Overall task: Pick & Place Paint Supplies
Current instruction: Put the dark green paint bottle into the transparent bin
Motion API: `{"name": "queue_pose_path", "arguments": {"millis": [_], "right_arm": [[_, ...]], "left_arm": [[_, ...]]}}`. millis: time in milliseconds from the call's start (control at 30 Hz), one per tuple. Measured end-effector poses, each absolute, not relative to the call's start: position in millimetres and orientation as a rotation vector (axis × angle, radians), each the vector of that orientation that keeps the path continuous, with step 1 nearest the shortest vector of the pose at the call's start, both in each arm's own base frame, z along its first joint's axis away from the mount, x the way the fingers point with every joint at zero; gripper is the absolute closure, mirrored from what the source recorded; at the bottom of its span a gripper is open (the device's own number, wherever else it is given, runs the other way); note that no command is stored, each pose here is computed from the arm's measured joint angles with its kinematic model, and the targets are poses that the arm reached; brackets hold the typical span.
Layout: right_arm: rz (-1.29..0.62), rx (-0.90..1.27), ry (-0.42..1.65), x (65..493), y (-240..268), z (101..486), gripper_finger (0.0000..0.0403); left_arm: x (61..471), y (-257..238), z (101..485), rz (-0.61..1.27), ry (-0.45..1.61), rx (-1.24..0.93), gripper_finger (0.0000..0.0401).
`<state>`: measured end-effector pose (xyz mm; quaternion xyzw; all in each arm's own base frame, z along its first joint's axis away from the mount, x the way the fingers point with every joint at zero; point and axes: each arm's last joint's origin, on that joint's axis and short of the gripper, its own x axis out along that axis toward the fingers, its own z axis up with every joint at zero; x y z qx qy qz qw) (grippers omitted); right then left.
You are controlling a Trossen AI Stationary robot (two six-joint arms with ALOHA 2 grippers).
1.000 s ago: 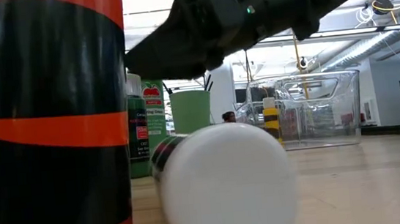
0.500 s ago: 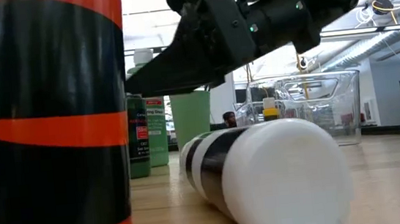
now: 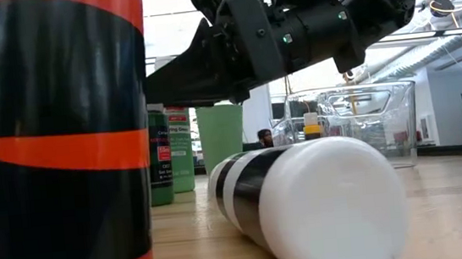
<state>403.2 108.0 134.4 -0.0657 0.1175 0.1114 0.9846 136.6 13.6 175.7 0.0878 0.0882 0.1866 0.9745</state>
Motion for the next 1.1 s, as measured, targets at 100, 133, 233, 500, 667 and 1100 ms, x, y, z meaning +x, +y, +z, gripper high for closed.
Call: {"name": "queue_pose_path", "arguments": {"millis": [100,133,233,500,667,1100], "right_arm": [[0.224,-0.129,0.251,402.9,108.1,133.0,0.0192],[0.223,-0.121,0.258,402.7,107.9,132.5,0.0207],[0.220,-0.101,0.260,402.8,107.8,132.5,0.0262],[0.260,-0.142,0.212,395.8,120.0,156.2,0.0298],[0.266,-0.210,0.168,366.2,130.6,227.1,0.0298],[-0.472,-0.342,0.309,223.0,54.3,321.8,0.0298]], "left_arm": [[136.6,13.6,175.7,0.377,0.178,0.176,0.0375],[136.6,13.7,175.7,0.377,0.178,0.176,0.0375],[136.6,13.6,175.6,0.376,0.178,0.177,0.0375],[136.6,13.6,175.7,0.376,0.177,0.176,0.0375],[136.6,13.6,175.6,0.376,0.178,0.176,0.0375],[136.6,13.6,175.6,0.376,0.178,0.176,0.0375]]}}
